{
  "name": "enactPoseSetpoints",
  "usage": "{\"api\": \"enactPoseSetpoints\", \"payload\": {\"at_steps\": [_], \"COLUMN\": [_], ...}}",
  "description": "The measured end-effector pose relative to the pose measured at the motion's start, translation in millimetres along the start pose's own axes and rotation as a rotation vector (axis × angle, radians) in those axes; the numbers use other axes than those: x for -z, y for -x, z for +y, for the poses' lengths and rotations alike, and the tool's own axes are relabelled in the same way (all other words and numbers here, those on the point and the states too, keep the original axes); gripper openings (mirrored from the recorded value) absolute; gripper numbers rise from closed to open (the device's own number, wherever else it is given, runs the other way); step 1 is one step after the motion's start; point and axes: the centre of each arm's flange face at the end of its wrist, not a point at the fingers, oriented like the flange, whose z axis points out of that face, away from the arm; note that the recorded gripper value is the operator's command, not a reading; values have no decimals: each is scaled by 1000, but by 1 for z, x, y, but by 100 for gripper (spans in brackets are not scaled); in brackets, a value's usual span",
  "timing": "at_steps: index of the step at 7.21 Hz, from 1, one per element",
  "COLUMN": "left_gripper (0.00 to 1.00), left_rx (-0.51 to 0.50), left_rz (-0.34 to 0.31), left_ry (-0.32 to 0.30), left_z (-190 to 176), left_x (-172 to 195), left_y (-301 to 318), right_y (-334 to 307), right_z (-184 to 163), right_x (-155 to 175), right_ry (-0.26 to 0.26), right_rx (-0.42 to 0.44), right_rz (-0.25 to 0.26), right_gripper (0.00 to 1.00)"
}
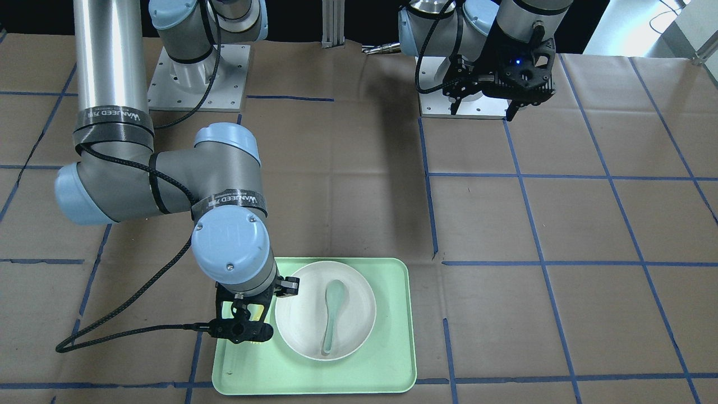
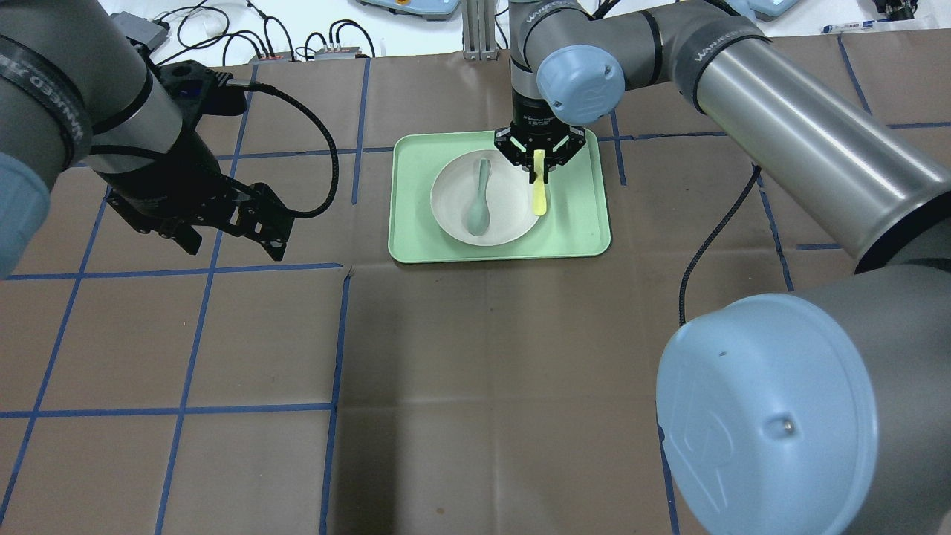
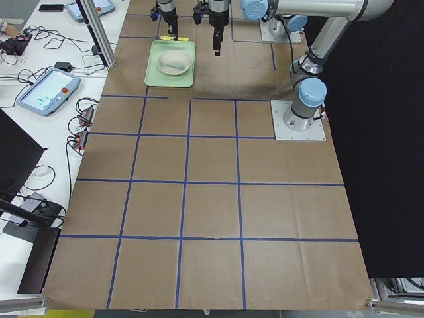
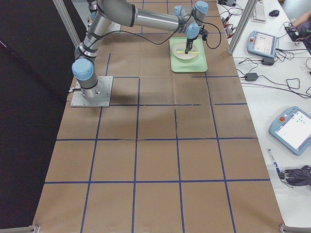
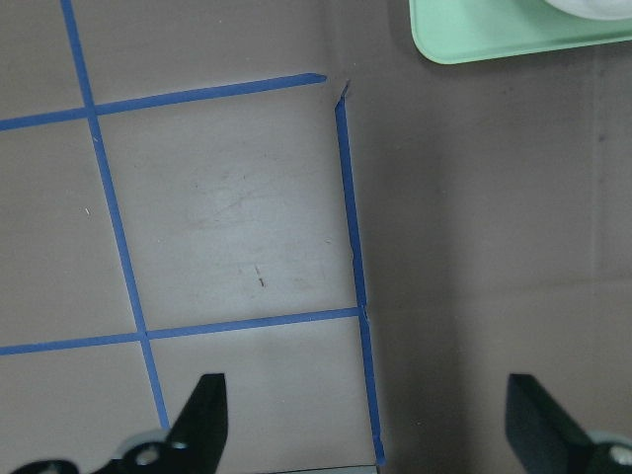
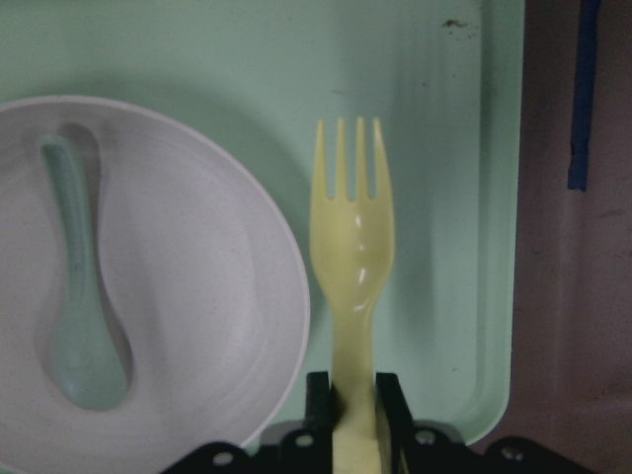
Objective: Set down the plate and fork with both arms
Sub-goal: 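Move the fork beside the plate and release it on the tray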
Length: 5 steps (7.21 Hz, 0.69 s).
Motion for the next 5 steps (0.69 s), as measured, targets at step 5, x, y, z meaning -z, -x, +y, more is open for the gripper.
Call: {"api": "enactPoseSetpoints", "payload": {"at_steps": [5], "left_gripper": [100], "left_rx": [-1], "left_rz": [0], "left_ry": [2], "left_z": [0], "left_x": [-1], "left_y": [0], "right_y": [-36], "right_z": [-19], "right_x": [-76], "right_ry": [-21], "right_rx": [-14], "right_rz": [-16], "right_gripper": [4]}}
